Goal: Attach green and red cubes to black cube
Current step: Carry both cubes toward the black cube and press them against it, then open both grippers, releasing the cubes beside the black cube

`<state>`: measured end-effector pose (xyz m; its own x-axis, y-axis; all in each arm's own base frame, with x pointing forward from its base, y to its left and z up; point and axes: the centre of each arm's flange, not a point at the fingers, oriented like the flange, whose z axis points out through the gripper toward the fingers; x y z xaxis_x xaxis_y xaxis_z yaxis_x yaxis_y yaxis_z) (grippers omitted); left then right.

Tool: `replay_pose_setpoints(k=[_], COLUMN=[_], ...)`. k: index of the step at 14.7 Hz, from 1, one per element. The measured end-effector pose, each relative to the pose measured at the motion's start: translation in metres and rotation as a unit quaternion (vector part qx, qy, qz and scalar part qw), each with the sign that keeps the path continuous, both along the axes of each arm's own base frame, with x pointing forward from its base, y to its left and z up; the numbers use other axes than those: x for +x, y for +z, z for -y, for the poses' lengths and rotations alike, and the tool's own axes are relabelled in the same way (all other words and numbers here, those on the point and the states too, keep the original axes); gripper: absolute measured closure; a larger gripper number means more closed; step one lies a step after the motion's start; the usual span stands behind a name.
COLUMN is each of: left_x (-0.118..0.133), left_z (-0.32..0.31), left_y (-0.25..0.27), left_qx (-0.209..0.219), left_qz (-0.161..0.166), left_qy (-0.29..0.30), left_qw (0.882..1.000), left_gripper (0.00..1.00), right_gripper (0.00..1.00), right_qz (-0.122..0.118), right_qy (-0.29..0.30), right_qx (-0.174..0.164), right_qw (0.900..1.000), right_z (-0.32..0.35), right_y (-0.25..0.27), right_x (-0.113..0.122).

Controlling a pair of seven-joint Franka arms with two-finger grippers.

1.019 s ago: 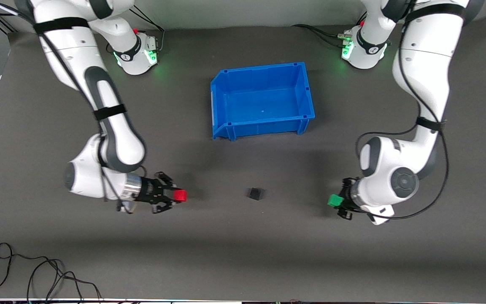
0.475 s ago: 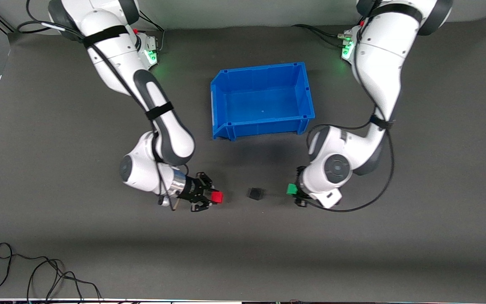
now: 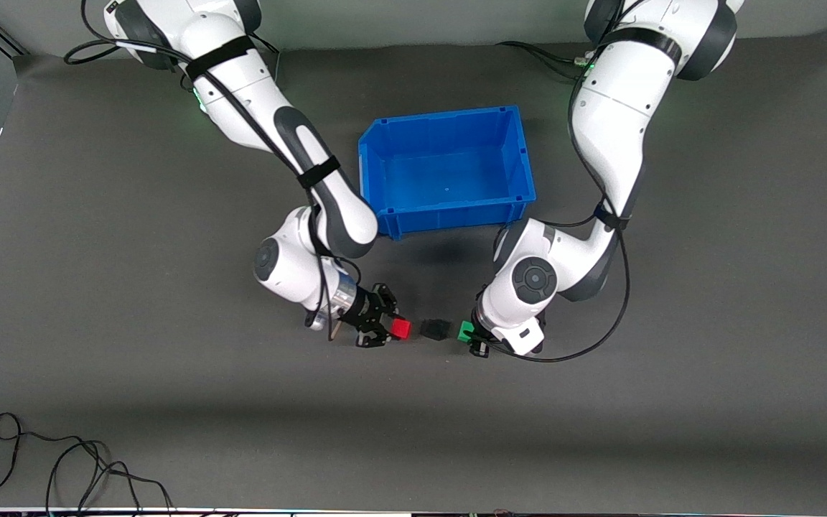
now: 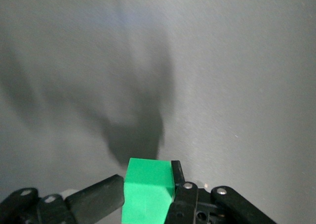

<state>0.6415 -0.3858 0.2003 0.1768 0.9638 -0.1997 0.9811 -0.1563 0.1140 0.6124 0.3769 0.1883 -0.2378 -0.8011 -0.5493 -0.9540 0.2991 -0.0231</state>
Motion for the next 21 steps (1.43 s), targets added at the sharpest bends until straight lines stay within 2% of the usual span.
replay_pose_setpoints(k=[2,8,12,18,19,21], left_x=[0.001,-0.007,-0.012,-0.014,-0.014,-0.013], left_z=[0.002,0.018,0.027,0.027,0.027,0.027], left_y=[-0.004,-0.006,-0.006,-0.010,-0.011,-0.010], left_qx=[-0.005,-0.006,-0.007,-0.005,-0.003,-0.001], left_qz=[0.011,0.010,0.009,0.007,0.008,0.017], left_qy=[0.001,-0.001,-0.002,-0.003,-0.006,-0.015], left_qw=[1.000,1.000,1.000,1.000,1.000,1.000], left_gripper=[0.58,0.58,0.58,0.58,0.54,0.30], right_gripper=[0.60,0.60,0.60,0.60,0.60,0.60], right_qz=[0.003,0.007,0.010,0.012,0.013,0.017], right_qy=[-0.011,-0.033,-0.032,-0.027,-0.023,-0.013], right_qx=[0.005,0.004,0.001,0.000,-0.001,-0.004], right_qw=[1.000,0.999,0.999,1.000,1.000,1.000], right_z=[-0.010,-0.015,-0.026,-0.031,-0.034,-0.041], right_y=[-0.004,-0.013,-0.020,-0.022,-0.022,-0.021], right_x=[-0.007,-0.012,-0.022,-0.023,-0.025,-0.029])
